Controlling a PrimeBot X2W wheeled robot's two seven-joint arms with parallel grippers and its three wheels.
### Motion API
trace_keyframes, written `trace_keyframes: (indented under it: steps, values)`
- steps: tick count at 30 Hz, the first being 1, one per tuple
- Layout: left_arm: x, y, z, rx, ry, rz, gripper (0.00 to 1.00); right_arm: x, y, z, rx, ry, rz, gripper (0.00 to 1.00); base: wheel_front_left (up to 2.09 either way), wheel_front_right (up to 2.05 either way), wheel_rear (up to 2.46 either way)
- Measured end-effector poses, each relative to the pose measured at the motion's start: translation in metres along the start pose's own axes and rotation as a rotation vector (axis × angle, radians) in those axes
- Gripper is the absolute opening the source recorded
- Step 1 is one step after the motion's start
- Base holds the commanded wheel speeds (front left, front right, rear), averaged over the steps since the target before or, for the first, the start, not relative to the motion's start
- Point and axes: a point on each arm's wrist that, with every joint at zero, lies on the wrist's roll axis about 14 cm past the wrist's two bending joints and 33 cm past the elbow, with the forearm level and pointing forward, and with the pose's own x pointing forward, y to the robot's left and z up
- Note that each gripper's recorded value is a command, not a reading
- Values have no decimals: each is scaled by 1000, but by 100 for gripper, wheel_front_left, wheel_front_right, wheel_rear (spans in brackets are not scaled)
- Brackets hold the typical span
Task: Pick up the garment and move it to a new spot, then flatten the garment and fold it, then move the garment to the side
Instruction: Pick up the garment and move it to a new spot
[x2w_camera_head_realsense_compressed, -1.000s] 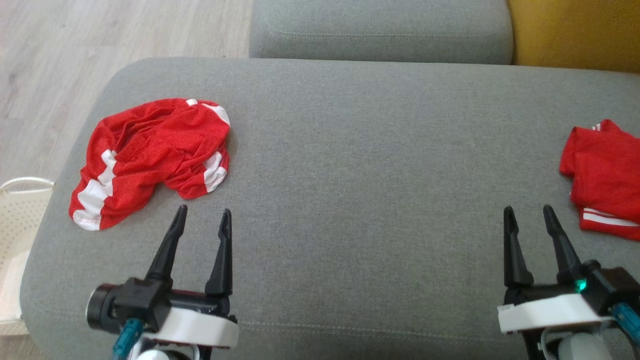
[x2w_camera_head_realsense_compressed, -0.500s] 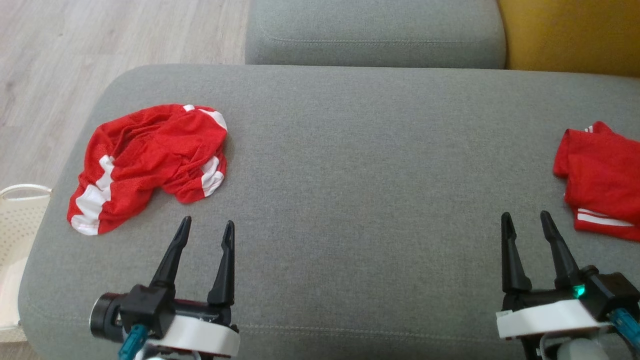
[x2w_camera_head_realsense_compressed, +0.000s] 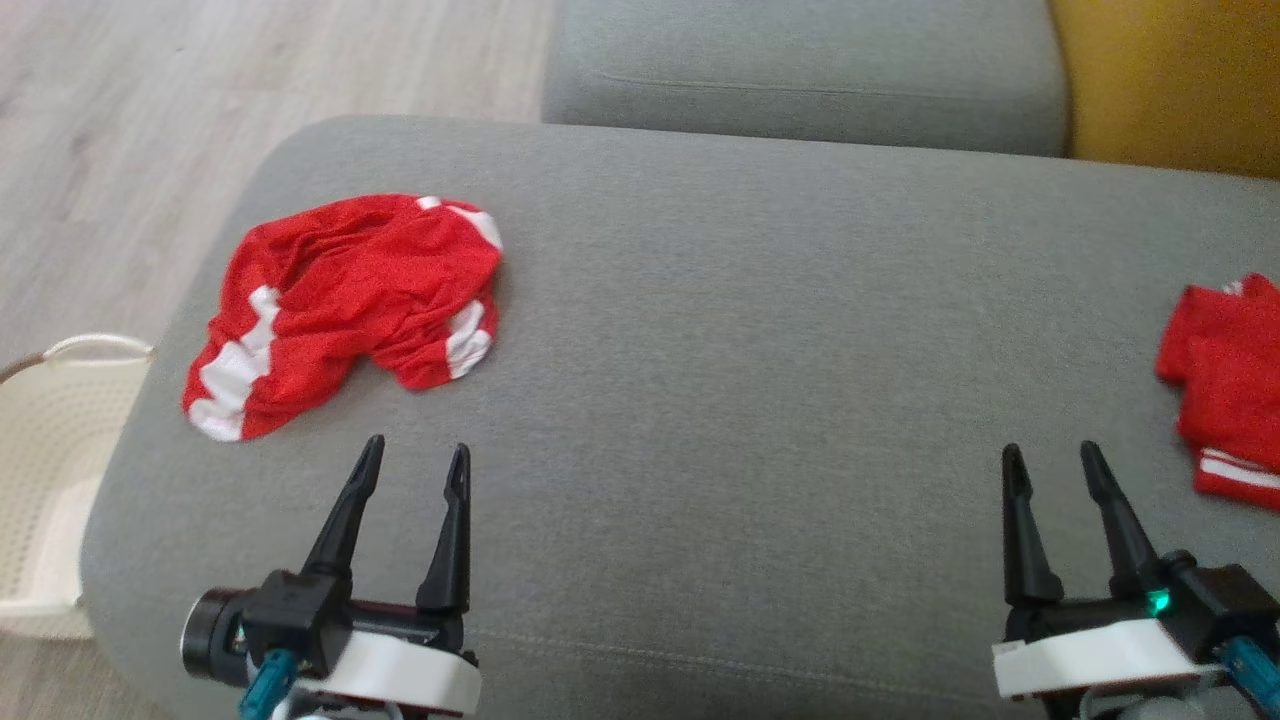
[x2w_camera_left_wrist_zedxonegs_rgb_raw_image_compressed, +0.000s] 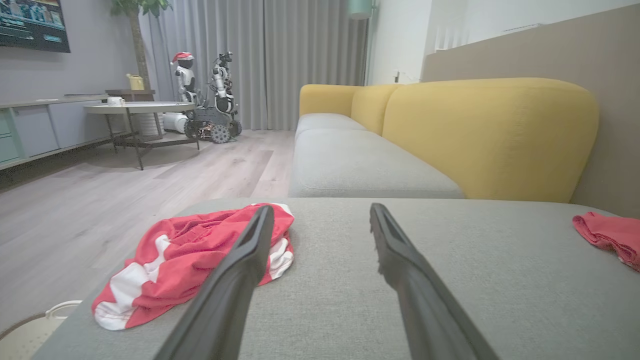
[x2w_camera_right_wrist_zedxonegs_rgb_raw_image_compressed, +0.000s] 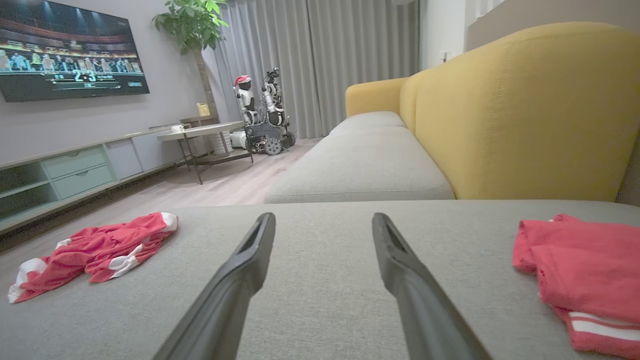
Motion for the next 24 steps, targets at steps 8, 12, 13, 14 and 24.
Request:
trace_keyframes:
  steps: [8, 12, 13, 14, 24]
  values:
    - [-18, 29, 11, 16, -26, 118, 100, 17, 44, -1, 1, 5, 144, 100, 0, 0, 0]
    - [-31, 46, 17, 29, -38, 189, 100, 25, 69, -1, 1, 5, 224, 100, 0, 0, 0]
    - [-34, 50, 17, 31, -39, 205, 100, 27, 75, -1, 1, 6, 244, 100, 0, 0, 0]
    - [-38, 54, 18, 35, -40, 224, 100, 28, 81, -1, 4, 7, 264, 100, 0, 0, 0]
    - [-72, 83, 25, 57, -47, 364, 100, 37, 134, 1, 46, 7, 424, 100, 0, 0, 0]
